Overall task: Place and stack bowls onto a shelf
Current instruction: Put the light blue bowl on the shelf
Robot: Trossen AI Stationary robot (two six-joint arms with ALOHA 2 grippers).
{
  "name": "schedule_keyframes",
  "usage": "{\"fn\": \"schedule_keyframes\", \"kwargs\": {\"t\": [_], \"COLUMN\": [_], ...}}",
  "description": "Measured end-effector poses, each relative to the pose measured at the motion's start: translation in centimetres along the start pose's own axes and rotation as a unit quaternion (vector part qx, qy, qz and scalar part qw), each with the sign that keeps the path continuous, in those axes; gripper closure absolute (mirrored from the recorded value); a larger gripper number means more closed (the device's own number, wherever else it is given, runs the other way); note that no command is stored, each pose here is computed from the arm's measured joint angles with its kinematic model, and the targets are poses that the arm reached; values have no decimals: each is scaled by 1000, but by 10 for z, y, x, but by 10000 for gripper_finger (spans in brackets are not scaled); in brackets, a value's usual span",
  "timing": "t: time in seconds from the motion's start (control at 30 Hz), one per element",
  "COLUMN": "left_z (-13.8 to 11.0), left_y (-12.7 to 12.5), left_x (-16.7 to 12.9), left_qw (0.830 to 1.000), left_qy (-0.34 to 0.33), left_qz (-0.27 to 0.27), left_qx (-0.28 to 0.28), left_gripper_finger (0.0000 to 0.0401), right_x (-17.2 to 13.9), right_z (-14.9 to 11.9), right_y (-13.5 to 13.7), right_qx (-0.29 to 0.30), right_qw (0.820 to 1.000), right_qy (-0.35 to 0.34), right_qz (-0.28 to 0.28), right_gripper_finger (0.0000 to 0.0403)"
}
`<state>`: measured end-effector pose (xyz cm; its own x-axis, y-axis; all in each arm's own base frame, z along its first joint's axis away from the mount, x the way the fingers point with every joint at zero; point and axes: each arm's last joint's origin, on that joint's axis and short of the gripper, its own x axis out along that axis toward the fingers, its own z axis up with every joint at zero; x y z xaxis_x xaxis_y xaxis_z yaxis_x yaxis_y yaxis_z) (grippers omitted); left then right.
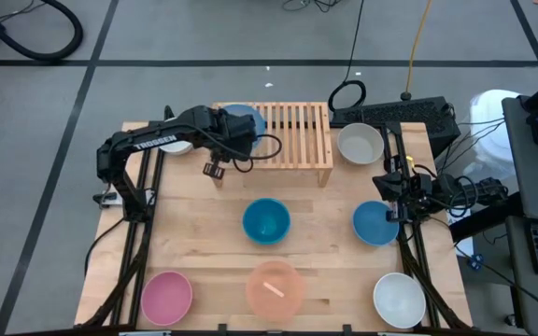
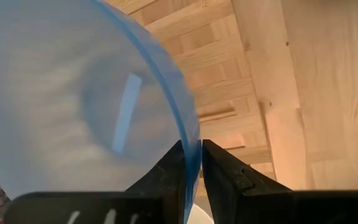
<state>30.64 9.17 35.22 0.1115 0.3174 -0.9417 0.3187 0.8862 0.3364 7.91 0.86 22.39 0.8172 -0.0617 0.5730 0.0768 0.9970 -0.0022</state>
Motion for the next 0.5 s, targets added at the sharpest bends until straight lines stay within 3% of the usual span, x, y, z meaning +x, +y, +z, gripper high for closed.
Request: {"fn": "schedule_keyframes", "kwargs": {"t": [0.27,0.5], "left_z": [-2,-2], "left_y": [1,8], "left_x": [-14,-40], "left_qw": [1000,996], "left_qy": [-16,-79], "left_qz": [15,13], "left_qx": [-22,-40], "left_gripper_finger": [346,346], "right_x": [0,0], "right_z": [0,0], "right_y": [0,0], "right_qx": [1,2], "right_qw": [1000,1000], "right_qy": [0,-2], "right_qz": [0,0], "right_gripper_finger": [403,403]}}
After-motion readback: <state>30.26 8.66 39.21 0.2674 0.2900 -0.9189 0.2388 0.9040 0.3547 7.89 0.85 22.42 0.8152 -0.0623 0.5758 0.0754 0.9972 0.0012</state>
